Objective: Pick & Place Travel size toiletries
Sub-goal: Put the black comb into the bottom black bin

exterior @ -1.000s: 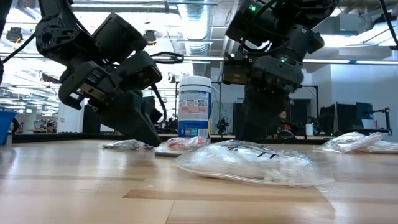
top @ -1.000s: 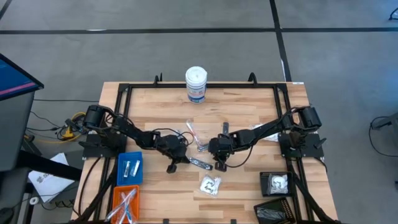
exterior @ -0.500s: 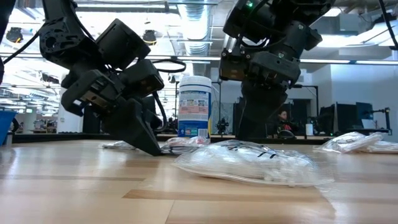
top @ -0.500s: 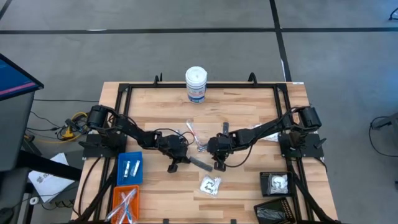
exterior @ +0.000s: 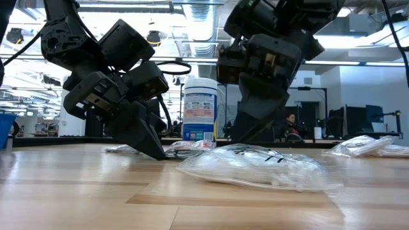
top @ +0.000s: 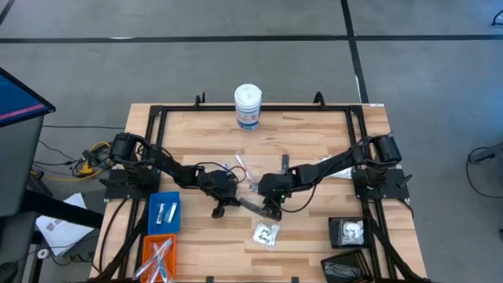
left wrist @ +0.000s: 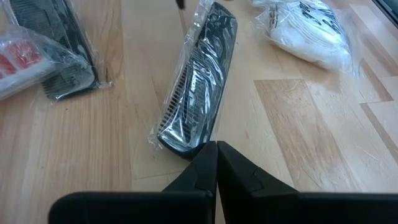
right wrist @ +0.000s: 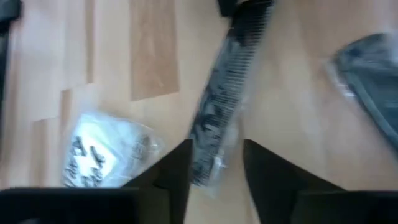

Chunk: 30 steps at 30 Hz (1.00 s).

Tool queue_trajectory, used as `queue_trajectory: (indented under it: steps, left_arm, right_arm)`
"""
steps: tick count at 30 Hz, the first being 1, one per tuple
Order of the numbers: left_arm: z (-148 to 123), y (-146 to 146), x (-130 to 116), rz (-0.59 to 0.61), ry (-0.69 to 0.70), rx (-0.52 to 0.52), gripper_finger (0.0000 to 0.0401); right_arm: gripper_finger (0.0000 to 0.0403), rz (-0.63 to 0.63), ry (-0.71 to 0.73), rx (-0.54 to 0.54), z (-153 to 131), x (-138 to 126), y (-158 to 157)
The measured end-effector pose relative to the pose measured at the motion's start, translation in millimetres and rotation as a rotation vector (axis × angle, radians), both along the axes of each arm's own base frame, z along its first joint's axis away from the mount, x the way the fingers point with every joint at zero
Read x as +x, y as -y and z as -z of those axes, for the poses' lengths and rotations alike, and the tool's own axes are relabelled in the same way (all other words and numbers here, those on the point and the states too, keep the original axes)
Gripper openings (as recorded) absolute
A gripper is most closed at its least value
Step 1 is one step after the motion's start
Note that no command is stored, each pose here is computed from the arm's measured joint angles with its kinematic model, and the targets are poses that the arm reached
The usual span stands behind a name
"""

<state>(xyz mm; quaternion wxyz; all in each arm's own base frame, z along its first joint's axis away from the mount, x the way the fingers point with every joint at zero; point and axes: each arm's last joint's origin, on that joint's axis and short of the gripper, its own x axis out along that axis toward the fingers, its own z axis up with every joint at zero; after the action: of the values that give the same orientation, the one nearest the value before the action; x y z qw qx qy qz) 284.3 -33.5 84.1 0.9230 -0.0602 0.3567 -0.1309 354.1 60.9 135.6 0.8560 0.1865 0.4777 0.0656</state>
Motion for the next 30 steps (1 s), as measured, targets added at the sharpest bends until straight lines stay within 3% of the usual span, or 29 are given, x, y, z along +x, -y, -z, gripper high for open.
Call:
queue_trajectory:
  steps: [8,14,20,30]
  left_arm:
    - [0,0,0,-0.001,-0.002,0.002,0.0000]
    - [1,0,0,0.001,-0.003,0.007,0.0000]
    - [0,0,0,0.009,0.008,0.017,0.0000]
    - [0,-2,1,-0.041,0.024,0.059,0.0000]
  right_arm:
    - [0.0295,0.055,-0.024,0.029,15,6,11]
    - [0.0362,0.051,0.017,0.055,14,10,11]
    - [0.0362,0.041,0.077,0.066,12,15,8]
    - [0.0302,0.038,0.034,0.053,15,11,6]
